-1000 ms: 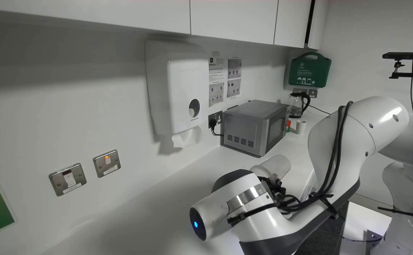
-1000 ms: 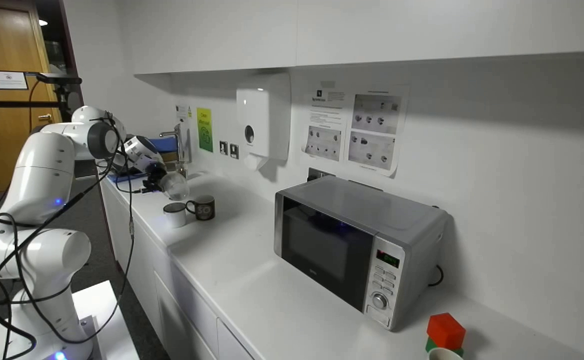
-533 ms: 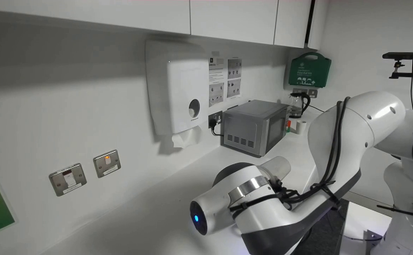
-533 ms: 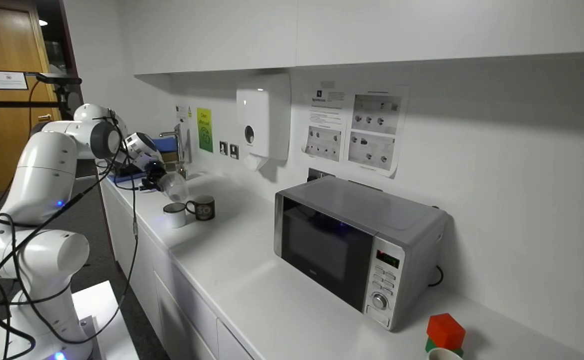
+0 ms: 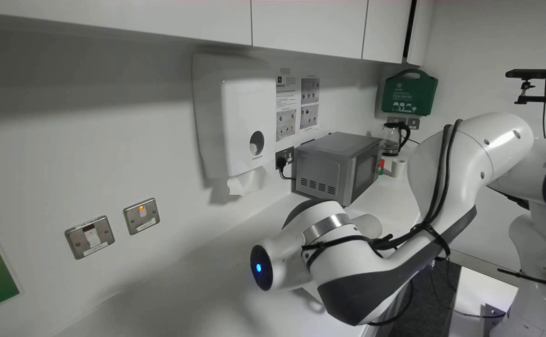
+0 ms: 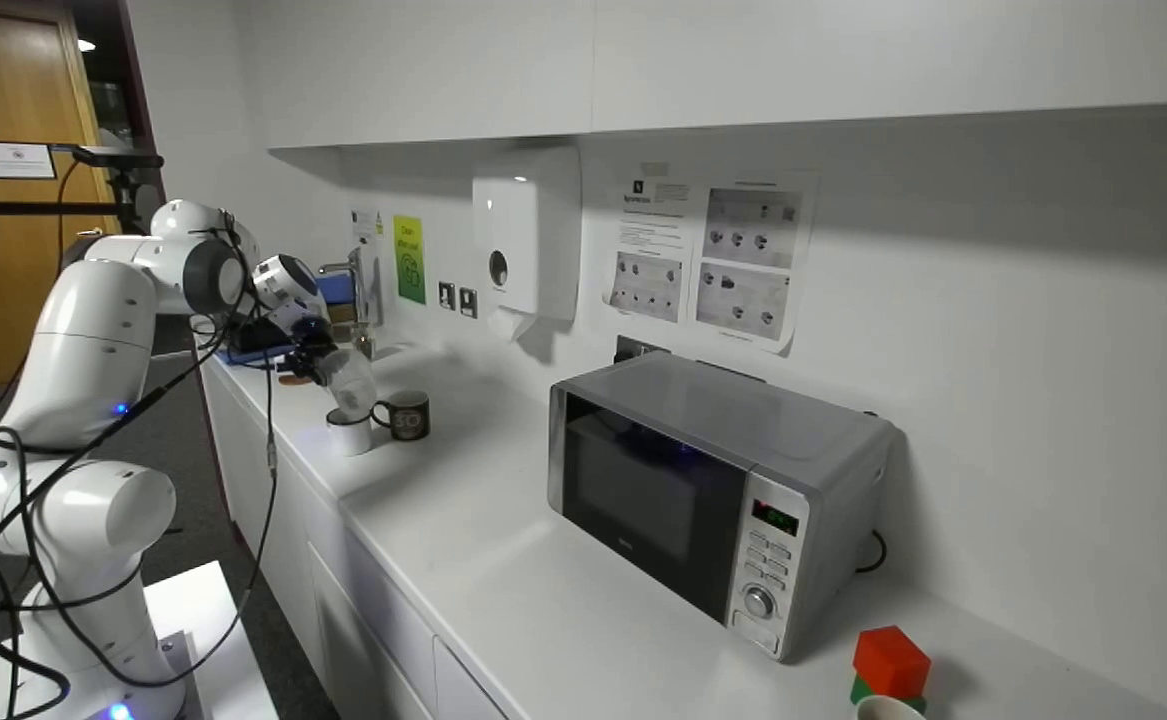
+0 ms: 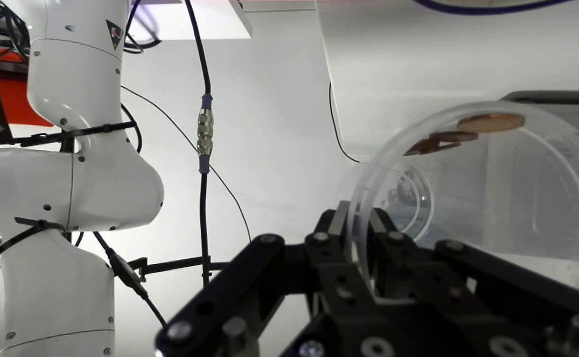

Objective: Pick up the colourless cup from the countertop and pour its contents in the two cups.

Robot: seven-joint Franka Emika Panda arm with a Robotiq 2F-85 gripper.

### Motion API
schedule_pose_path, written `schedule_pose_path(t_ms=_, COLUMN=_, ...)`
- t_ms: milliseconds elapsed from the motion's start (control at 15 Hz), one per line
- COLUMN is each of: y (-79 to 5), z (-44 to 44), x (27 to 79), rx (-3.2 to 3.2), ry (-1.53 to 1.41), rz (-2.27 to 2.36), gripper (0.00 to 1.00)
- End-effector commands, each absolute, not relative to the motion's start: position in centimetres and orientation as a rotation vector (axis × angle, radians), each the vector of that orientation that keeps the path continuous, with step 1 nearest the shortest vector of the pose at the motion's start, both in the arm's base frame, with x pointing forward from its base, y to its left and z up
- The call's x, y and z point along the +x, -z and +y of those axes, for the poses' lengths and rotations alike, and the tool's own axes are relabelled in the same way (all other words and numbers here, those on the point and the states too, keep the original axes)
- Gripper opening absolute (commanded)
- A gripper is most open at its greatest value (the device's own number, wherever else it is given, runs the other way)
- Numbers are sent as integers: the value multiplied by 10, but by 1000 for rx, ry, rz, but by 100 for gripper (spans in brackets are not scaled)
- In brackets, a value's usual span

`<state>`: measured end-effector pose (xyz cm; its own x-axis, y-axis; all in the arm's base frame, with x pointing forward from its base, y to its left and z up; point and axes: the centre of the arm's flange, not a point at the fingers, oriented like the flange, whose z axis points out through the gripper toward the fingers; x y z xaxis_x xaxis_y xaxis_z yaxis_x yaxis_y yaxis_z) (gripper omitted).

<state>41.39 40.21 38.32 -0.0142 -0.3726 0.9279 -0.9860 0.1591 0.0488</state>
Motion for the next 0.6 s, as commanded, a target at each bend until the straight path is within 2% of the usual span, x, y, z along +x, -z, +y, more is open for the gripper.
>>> schedule_pose_path(t_ms=0, y=-398, z=385, x=409, rx=1455, ry=-758, rz=-1568, gripper=2)
schedule_pose_path(t_ms=533, y=-404, z=372, x=415, rx=1529, ry=-621, rz=-1591, gripper=2)
